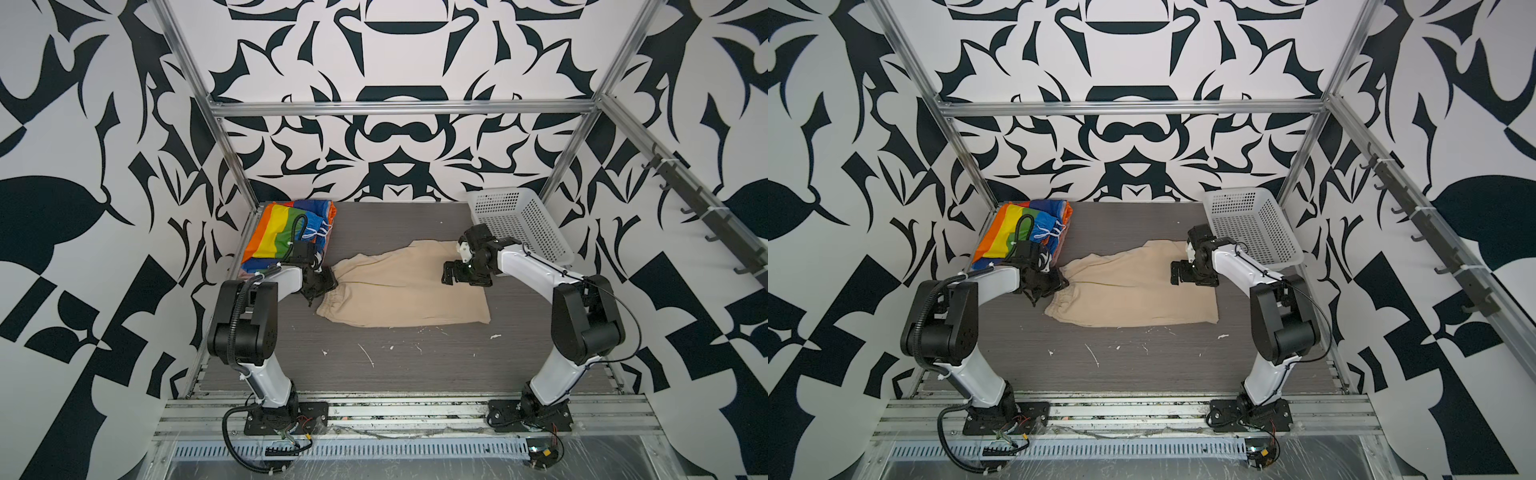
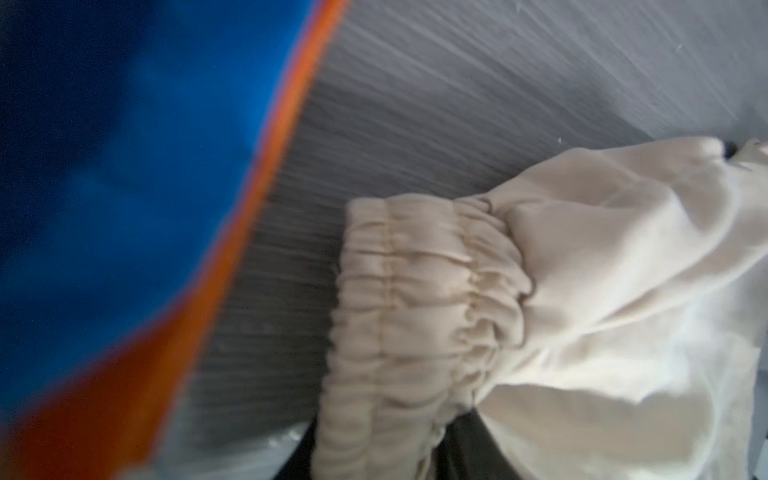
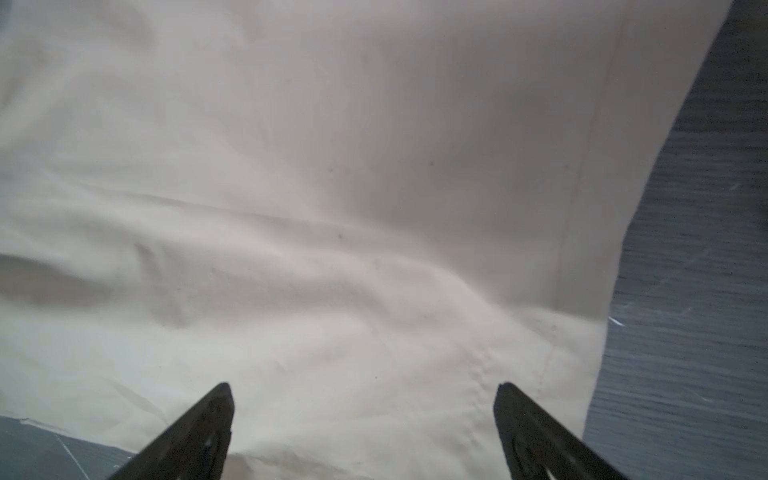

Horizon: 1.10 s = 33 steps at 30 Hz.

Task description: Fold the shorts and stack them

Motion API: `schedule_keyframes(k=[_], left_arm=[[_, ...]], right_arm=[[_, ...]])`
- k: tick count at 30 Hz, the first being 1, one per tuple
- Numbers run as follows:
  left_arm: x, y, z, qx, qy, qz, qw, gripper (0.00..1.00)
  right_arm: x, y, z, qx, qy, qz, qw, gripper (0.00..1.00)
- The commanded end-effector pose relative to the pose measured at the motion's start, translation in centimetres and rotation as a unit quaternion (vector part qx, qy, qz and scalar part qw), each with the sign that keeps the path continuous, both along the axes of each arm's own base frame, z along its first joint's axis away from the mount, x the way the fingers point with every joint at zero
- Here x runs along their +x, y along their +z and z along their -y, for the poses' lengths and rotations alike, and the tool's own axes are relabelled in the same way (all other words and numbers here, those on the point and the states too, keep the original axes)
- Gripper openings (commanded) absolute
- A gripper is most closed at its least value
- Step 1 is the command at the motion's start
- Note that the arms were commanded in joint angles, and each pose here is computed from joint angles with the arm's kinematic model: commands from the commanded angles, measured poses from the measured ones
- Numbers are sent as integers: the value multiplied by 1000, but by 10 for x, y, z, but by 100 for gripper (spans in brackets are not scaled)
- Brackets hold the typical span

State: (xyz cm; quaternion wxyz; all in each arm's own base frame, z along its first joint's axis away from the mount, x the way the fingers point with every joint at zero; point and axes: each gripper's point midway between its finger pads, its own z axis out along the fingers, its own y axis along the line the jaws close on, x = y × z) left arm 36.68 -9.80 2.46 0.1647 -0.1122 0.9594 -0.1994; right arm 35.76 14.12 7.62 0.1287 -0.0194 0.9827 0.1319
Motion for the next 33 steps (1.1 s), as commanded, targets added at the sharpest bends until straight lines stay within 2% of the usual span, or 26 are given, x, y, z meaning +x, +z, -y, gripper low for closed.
schedule_keyframes(k=[1, 6, 11, 18, 20, 24, 28, 33], left_arm=[[-40, -32, -8, 48, -13, -97, 994, 20], [-36, -27, -8, 57, -23, -108, 992, 0], [-24, 11, 2, 50, -33, -78, 995, 0], [-10, 78, 19, 86, -62, -37, 994, 0], [-8, 91, 24, 92, -69, -32, 993, 0], [-6, 111, 33, 112, -85, -31, 990, 0], [-3, 127, 47, 121, -103, -25, 987, 0], [3, 144, 61, 124, -115, -16, 985, 0]], right_arm=[[4, 13, -2, 10, -1, 15, 1000, 100], [4, 16, -3, 13, -2, 19, 1000, 100], [2, 18, 0, 8, 0, 23, 1000, 100], [6, 34, -6, 26, -3, 35, 999, 100], [9, 42, -12, 45, -4, 41, 998, 100], [18, 59, -39, 119, 11, 57, 991, 100], [34, 77, -82, 225, 33, 63, 972, 100], [60, 83, -139, 274, 81, 61, 956, 100]])
